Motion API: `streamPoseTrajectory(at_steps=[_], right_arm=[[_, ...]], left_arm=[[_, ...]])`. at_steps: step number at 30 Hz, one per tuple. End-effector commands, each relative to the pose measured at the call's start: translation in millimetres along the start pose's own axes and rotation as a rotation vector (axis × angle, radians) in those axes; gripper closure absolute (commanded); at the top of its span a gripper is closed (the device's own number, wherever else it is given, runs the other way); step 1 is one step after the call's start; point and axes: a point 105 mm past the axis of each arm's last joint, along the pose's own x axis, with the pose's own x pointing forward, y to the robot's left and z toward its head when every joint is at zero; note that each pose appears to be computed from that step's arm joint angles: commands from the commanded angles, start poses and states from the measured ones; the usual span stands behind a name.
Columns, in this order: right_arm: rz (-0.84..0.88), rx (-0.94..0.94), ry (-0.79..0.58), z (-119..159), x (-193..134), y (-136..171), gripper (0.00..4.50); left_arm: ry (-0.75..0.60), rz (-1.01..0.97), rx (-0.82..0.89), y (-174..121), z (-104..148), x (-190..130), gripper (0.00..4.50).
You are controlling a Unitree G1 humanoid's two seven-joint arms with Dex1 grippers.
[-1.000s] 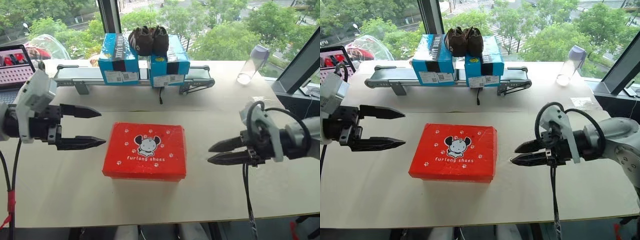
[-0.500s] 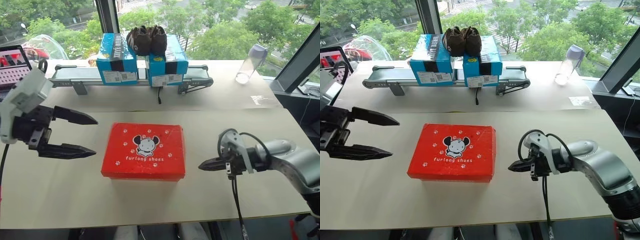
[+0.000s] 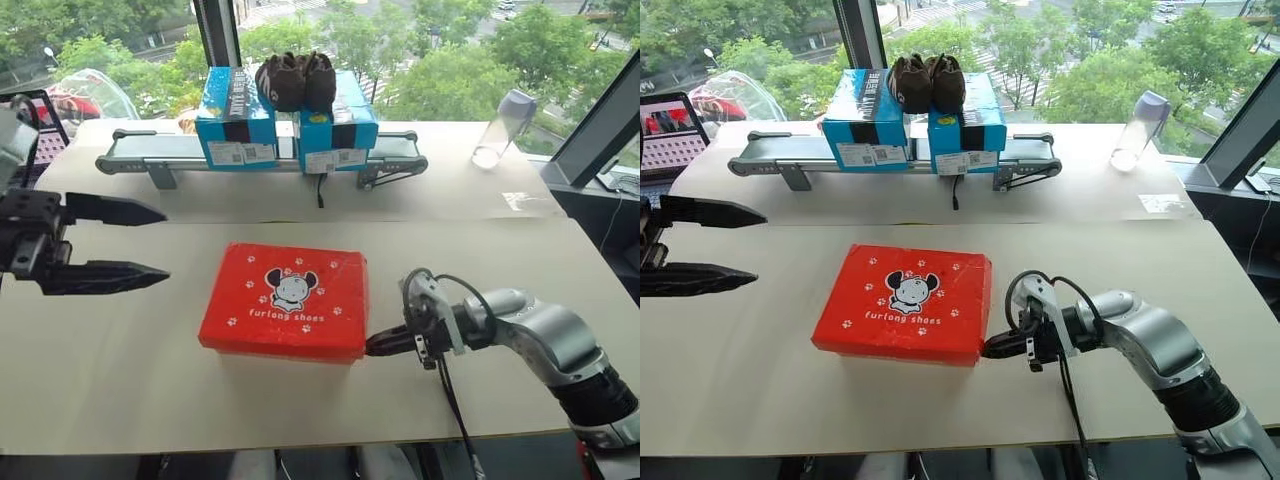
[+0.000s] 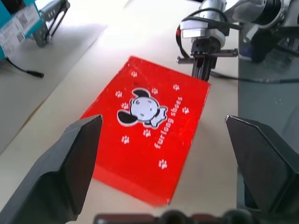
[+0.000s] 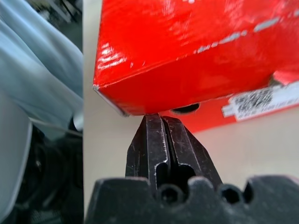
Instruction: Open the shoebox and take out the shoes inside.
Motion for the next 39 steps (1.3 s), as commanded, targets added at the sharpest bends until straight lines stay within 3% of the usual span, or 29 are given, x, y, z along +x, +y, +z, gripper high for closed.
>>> streamPoseTrajectory(at_steps=[1, 9, 13, 18, 22, 28, 31, 33, 39], right_arm=[[0.080, -0.049, -0.140, 44, -15, 18, 4.46], [0.151, -0.104, -0.324, 105, -28, 32, 4.46], [-0.142, -0.163, -0.452, 147, -27, -24, 4.46], [-0.392, -0.201, -0.450, 160, -34, -71, 4.46], [-0.382, -0.241, -0.420, 161, -35, -66, 4.46], [-0.222, -0.363, -0.224, 151, -32, -22, 4.46], [-0.170, -0.414, -0.052, 130, -25, -8, 3.79], [-0.160, -0.439, 0.059, 109, -16, -10, 3.08], [-0.255, -0.495, 0.185, 88, 0, -39, 0.99]], left_arm=[[-0.060, 0.047, 0.051, 2, 8, -11, 0.00], [-0.116, 0.064, 0.052, 2, 1, -24, 0.00], [-0.104, 0.044, 0.037, -5, -3, -24, 0.00], [-0.091, 0.040, 0.037, -10, -6, -21, 0.00], [-0.089, 0.027, 0.031, -15, -7, -17, 0.00], [-0.078, 0.015, 0.027, -16, -10, -14, 0.00], [-0.073, 0.008, 0.031, -15, -11, -11, 0.00], [-0.074, -0.005, 0.033, -15, -11, -8, 0.00], [-0.048, -0.047, 0.022, -17, -16, -3, 0.00]])
